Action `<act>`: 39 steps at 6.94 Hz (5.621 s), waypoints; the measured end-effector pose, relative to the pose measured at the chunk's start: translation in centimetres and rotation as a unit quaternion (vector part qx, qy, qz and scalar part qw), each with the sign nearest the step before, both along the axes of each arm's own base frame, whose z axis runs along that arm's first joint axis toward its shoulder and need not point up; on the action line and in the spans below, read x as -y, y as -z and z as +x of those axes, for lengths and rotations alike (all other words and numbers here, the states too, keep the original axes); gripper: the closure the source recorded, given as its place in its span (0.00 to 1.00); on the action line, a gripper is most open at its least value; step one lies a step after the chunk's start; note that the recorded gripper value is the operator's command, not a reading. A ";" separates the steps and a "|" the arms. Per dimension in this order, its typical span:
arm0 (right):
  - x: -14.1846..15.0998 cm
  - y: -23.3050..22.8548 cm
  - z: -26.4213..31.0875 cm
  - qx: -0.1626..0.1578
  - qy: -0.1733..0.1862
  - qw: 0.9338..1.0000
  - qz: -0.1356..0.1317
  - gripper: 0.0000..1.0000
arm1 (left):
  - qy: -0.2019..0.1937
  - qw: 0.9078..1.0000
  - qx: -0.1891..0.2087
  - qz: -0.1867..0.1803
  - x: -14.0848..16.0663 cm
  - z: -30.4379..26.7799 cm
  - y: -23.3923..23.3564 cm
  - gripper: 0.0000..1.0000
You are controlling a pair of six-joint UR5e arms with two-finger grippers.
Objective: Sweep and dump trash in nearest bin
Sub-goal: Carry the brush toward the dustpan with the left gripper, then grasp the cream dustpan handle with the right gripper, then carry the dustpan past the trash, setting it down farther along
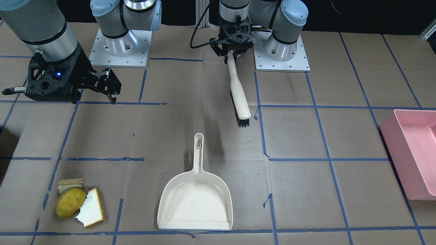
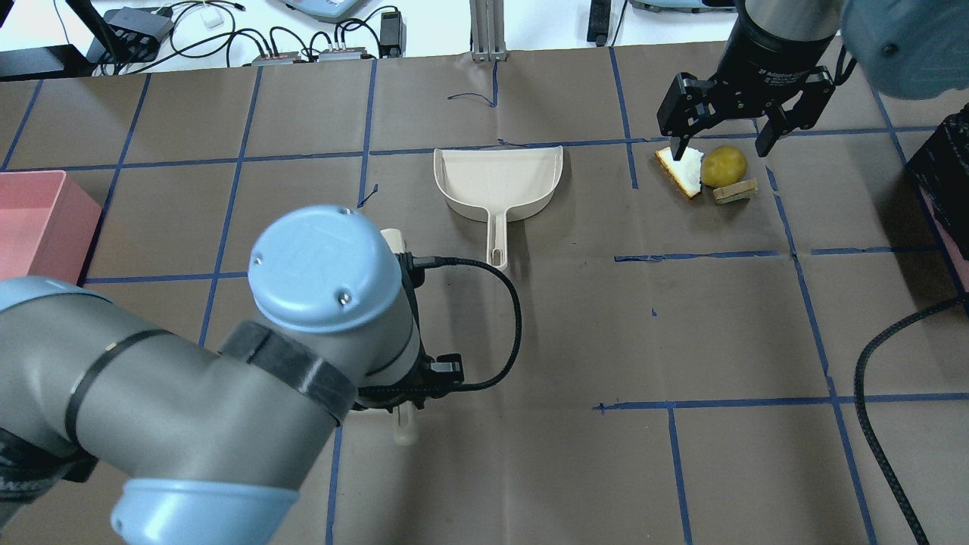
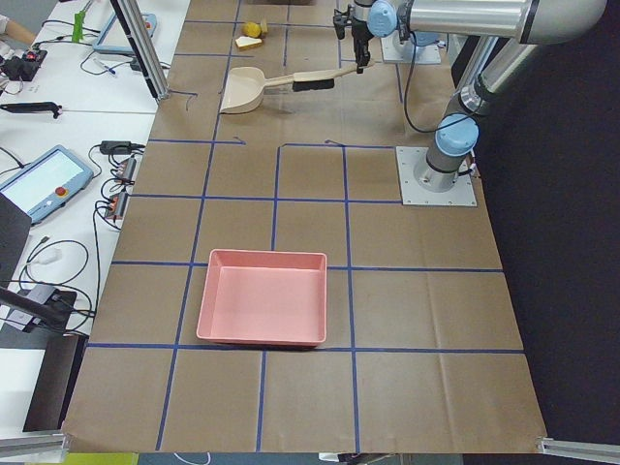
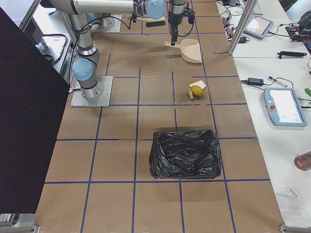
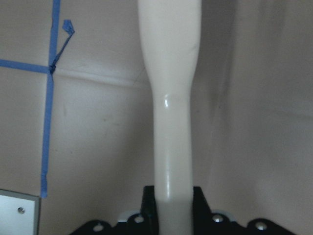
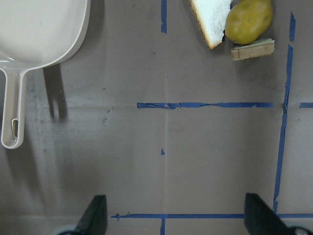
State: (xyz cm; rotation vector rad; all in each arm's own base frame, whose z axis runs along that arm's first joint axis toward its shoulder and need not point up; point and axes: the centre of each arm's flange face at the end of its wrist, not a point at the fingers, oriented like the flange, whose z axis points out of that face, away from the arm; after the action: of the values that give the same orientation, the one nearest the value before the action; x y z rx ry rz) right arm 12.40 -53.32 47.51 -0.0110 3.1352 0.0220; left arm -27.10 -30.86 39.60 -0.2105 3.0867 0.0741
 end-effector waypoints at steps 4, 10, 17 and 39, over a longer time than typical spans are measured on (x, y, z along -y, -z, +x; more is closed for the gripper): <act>1.3 1.4 2.1 0.005 -0.003 1.000 -0.005 0.00 | 0.056 0.998 -0.012 0.007 7.7 9.0 -5.1 1.00; 2.4 8.4 13.9 0.000 -0.039 0.999 -0.002 0.00 | 0.076 0.996 -0.006 0.038 9.1 13.1 -4.8 1.00; 2.3 20.3 25.1 -0.002 -0.025 1.000 0.011 0.00 | 0.073 0.996 0.008 0.055 8.7 13.2 -3.9 1.00; 6.7 15.6 17.4 0.001 0.020 0.999 -0.029 0.97 | 0.083 0.995 0.009 0.060 8.1 12.1 -3.1 1.00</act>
State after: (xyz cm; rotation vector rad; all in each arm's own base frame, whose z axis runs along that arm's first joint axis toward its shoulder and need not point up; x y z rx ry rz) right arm 29.82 -60.03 31.90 0.0510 3.1315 -0.0703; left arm -14.97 -38.99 42.69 0.0492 3.0541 0.2488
